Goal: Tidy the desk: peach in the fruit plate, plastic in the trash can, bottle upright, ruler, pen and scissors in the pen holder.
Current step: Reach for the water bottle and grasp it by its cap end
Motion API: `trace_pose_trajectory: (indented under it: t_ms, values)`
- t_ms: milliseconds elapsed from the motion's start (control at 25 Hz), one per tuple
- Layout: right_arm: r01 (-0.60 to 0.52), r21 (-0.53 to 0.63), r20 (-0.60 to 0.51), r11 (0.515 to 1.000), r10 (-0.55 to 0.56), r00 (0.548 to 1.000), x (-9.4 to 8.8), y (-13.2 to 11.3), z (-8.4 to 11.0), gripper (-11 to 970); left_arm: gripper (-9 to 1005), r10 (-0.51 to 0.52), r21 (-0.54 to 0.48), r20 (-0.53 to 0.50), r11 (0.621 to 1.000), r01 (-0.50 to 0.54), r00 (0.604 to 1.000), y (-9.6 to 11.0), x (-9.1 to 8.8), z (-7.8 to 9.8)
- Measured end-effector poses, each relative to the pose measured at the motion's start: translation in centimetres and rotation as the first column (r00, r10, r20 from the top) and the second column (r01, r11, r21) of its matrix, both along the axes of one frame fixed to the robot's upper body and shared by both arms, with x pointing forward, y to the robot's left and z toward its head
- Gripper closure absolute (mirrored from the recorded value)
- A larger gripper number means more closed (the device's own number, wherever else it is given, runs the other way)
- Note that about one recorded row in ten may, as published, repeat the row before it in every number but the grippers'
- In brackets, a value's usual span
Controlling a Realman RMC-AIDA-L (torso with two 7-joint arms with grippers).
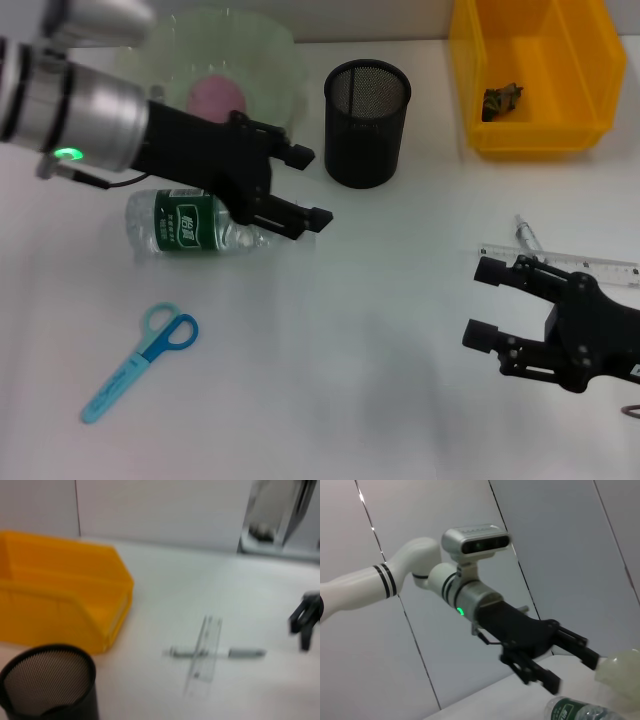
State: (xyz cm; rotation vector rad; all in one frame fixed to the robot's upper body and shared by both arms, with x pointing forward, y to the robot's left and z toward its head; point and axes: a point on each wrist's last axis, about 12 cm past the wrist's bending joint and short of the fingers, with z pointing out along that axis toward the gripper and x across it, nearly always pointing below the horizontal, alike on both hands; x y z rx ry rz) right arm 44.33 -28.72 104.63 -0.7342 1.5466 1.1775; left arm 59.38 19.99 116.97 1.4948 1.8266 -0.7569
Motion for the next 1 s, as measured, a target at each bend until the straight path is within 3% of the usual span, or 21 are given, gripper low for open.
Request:
trace_pose_trajectory:
  t_ms: [200,320,440,1000]
  values:
    - [0.002,0.014,0.006,1.000,-0.002,1.000,-0.4,0.7,-0.4,135,197,-0.022,0.077,0.044,0.997,0.019,0.999,-1.7,0.5,-0.3]
    - [0.002,0.019,0.002,1.000,-0.002,1.000,-0.4,1.0,-0.5,135,197,-0.041,0.203,0.096,0.979,0.021,0.995,-3.3,1.1,-1.0]
    - [-0.003,0.022,0.001,1.000,0.003,1.000,-0.3,1.4,-0.6,135,197,-0.043,0.259,0.106,0.966,0.014,0.993,-3.8,1.2,-1.4]
    - [-0.008,0.023,-0.009,1.000,0.008,1.000,0.1,2.1,-0.7,136,198,-0.010,0.379,0.153,0.924,-0.049,0.988,-4.8,1.7,-3.6]
